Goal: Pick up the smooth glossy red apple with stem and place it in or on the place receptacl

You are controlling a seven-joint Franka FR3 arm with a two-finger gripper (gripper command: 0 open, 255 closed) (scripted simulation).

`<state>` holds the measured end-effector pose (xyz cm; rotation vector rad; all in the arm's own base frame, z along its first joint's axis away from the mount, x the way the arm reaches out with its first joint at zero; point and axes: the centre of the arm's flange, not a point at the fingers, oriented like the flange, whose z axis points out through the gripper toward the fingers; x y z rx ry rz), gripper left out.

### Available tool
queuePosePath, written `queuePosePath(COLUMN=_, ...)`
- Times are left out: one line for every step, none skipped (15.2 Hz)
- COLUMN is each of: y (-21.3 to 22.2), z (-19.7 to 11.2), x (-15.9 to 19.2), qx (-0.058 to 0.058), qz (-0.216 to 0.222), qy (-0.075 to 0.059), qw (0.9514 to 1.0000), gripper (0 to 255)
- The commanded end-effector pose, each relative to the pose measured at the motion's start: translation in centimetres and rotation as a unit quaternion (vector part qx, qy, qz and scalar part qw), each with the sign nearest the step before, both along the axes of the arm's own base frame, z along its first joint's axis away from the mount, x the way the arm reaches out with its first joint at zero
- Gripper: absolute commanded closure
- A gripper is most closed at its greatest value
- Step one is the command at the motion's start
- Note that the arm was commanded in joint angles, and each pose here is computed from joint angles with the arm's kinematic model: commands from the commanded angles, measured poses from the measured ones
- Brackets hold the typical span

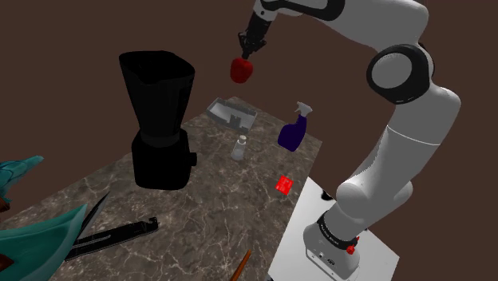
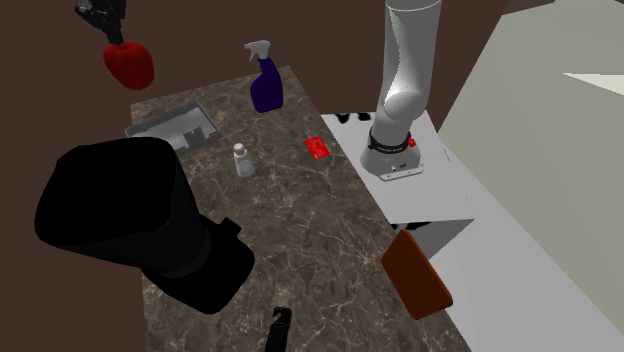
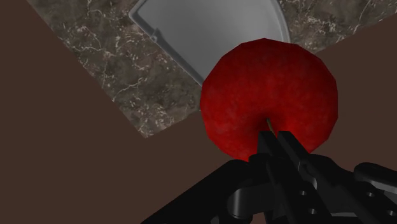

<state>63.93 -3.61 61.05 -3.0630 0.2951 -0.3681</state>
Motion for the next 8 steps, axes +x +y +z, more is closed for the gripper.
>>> queuePosePath(y=0.1, z=-1.1, x=-0.1, qx=0.0, qz=0.0, qy=0.0, qw=1.0, gripper=255)
queuePosePath(y=0.1, z=-1.6, x=-0.1, qx=0.0, qz=0.0, qy=0.0, qw=1.0, gripper=255)
queuePosePath(y=0.1, z=-2.1, x=-0.1, qx=0.0, qz=0.0, qy=0.0, qw=1.0, gripper=255)
queuePosePath(y=0.1, z=-2.7, x=-0.1, qx=0.0, qz=0.0, qy=0.0, qw=1.0, gripper=255)
queuePosePath(y=0.1, z=-3.2, x=-0.1, qx=0.0, qz=0.0, qy=0.0, qw=1.0, gripper=255)
queuePosePath(y=0.1, z=-3.7, x=-0.1, qx=0.0, qz=0.0, qy=0.0, qw=1.0, gripper=255)
queuePosePath(y=0.1, z=-4.3, x=-0.1, qx=0.0, qz=0.0, qy=0.0, qw=1.0, gripper=255)
queuePosePath(y=0.1, z=-4.8, x=-0.1, qx=0.0, qz=0.0, qy=0.0, qw=1.0, gripper=255)
